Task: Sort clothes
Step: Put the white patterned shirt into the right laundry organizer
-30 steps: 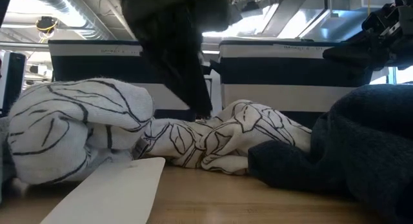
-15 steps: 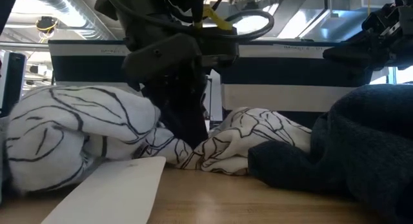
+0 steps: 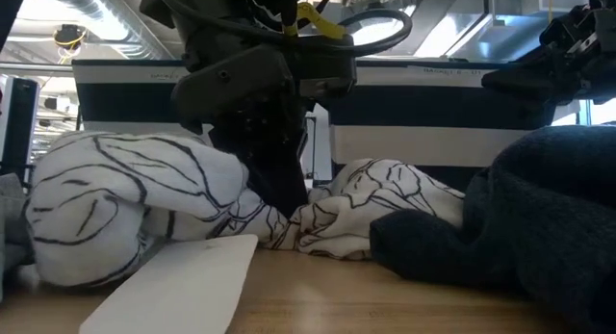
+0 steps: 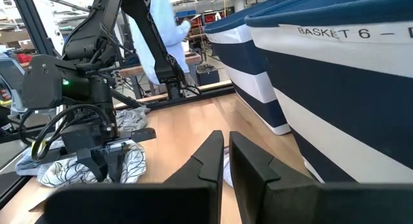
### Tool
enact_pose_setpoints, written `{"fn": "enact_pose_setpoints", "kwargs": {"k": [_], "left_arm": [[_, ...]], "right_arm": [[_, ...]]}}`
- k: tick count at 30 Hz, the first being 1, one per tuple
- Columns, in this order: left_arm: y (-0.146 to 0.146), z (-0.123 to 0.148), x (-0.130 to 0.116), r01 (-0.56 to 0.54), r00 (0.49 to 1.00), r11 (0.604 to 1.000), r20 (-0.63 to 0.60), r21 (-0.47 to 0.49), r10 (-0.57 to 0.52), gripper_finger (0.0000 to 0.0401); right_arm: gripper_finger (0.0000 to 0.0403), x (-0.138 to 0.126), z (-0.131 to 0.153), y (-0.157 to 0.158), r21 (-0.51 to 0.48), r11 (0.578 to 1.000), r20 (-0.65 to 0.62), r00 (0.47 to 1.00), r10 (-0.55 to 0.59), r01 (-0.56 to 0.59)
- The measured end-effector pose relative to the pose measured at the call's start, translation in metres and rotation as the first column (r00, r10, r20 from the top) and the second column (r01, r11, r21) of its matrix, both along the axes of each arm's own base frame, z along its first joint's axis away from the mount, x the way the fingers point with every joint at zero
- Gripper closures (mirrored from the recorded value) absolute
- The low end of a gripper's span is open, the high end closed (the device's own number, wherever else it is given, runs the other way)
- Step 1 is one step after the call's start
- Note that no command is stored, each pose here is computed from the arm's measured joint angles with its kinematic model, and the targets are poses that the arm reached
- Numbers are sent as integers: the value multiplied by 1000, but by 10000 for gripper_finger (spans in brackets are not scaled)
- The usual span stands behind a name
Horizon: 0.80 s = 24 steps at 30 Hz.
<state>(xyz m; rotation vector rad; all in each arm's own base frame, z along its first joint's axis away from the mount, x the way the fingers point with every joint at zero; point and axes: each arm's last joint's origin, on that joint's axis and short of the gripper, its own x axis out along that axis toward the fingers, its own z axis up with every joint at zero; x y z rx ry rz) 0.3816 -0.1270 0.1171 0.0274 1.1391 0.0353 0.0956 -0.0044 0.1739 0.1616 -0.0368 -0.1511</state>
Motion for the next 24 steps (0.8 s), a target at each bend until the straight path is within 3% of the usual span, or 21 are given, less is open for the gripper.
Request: {"fn": "enact_pose_setpoints", "kwargs": {"k": [9, 16, 24], "left_arm": [[5, 31, -9, 10, 999, 999, 38, 36, -11, 388], [13, 81, -22, -47, 988, 989, 150, 140, 25, 377], [25, 137, -39, -58, 953, 968, 303, 243, -19, 374]], "right_arm": [[373, 0, 0, 0, 0, 1000, 0, 1000, 1, -1], [373, 0, 0, 0, -1, 1000, 0, 1000, 3, -3], [373, 0, 0, 0, -5, 1000, -3, 1000, 1, -2]]}}
